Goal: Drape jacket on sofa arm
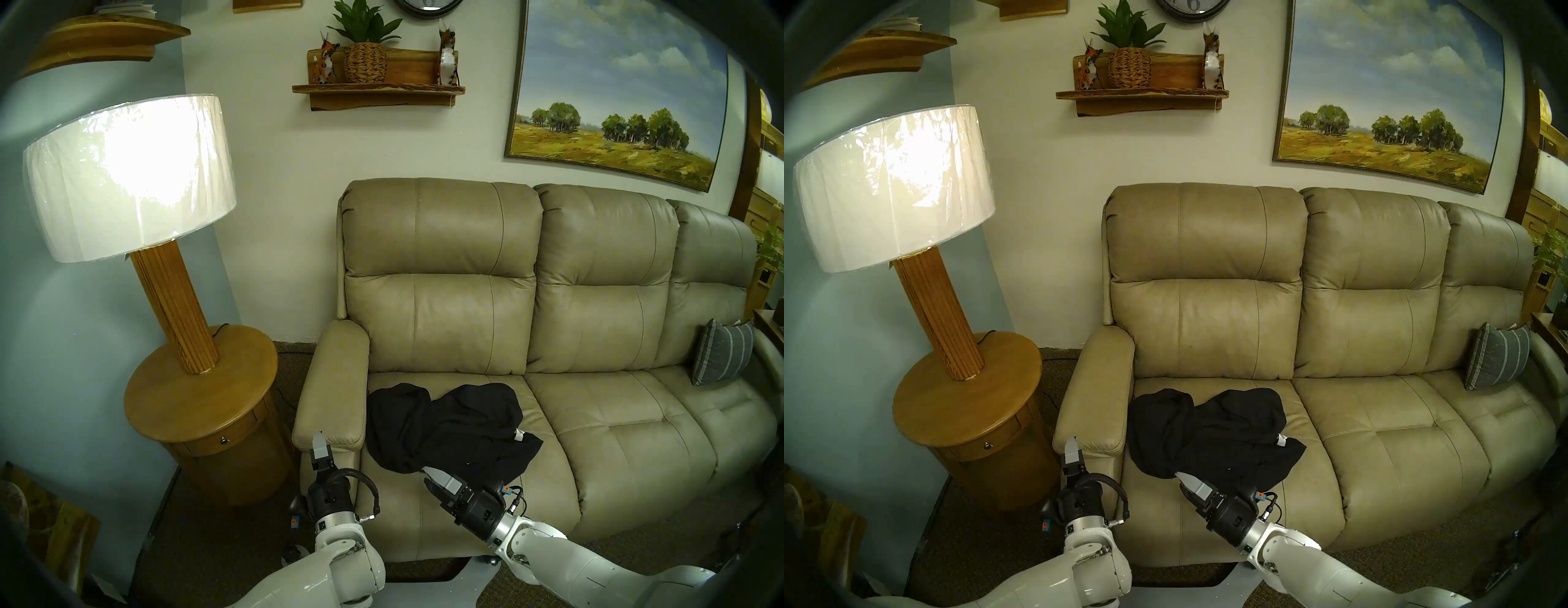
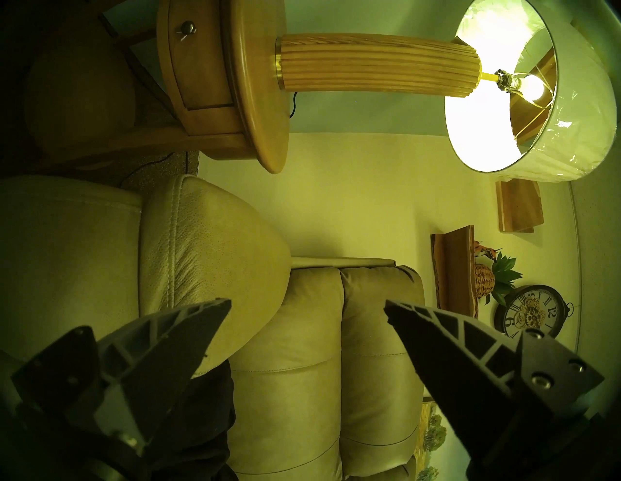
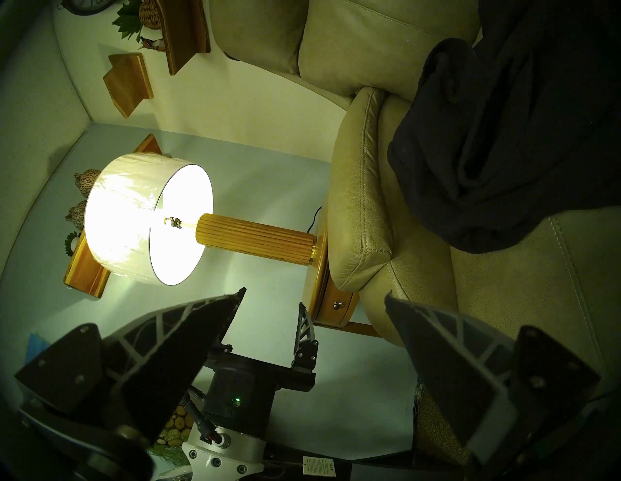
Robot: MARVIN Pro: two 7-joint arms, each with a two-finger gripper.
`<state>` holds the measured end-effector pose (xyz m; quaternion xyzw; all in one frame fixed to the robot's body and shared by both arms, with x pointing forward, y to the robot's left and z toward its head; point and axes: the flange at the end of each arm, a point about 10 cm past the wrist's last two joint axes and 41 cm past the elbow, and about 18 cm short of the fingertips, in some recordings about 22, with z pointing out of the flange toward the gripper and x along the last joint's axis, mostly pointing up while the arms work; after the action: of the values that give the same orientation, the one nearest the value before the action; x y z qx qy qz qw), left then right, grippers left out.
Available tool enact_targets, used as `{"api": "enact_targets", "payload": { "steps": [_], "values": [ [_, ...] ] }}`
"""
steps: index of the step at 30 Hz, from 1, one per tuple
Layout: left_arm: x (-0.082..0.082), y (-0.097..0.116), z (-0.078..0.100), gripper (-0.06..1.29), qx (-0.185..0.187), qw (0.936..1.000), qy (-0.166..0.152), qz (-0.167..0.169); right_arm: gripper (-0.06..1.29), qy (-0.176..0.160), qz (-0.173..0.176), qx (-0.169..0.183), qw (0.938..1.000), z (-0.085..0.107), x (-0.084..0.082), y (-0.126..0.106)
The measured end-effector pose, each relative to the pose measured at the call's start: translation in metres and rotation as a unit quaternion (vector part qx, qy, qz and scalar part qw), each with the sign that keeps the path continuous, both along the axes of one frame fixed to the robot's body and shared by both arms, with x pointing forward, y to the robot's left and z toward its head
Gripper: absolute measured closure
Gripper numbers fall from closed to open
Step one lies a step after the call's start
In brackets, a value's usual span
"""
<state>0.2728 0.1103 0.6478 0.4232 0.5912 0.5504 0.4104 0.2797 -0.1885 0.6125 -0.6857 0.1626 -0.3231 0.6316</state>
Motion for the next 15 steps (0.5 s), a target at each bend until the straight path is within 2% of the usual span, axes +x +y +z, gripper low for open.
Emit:
{"api": "enact_targets", "payload": {
  "steps": [7,15],
  "values": [
    [-0.0001,-0.0002,-0.0092,-0.03,-0.009,0.9999,0.010,-0.004,0.00,0.000,0.000,0.000,1.0000,-0.0001,-0.0001,-0.0001],
    [0.0026,-0.0003,-0.0074,-0.03,-0.030,0.9994,0.007,-0.017,0.00,0.000,0.000,0.000,1.0000,-0.0002,-0.0003,-0.0005]
  ]
}}
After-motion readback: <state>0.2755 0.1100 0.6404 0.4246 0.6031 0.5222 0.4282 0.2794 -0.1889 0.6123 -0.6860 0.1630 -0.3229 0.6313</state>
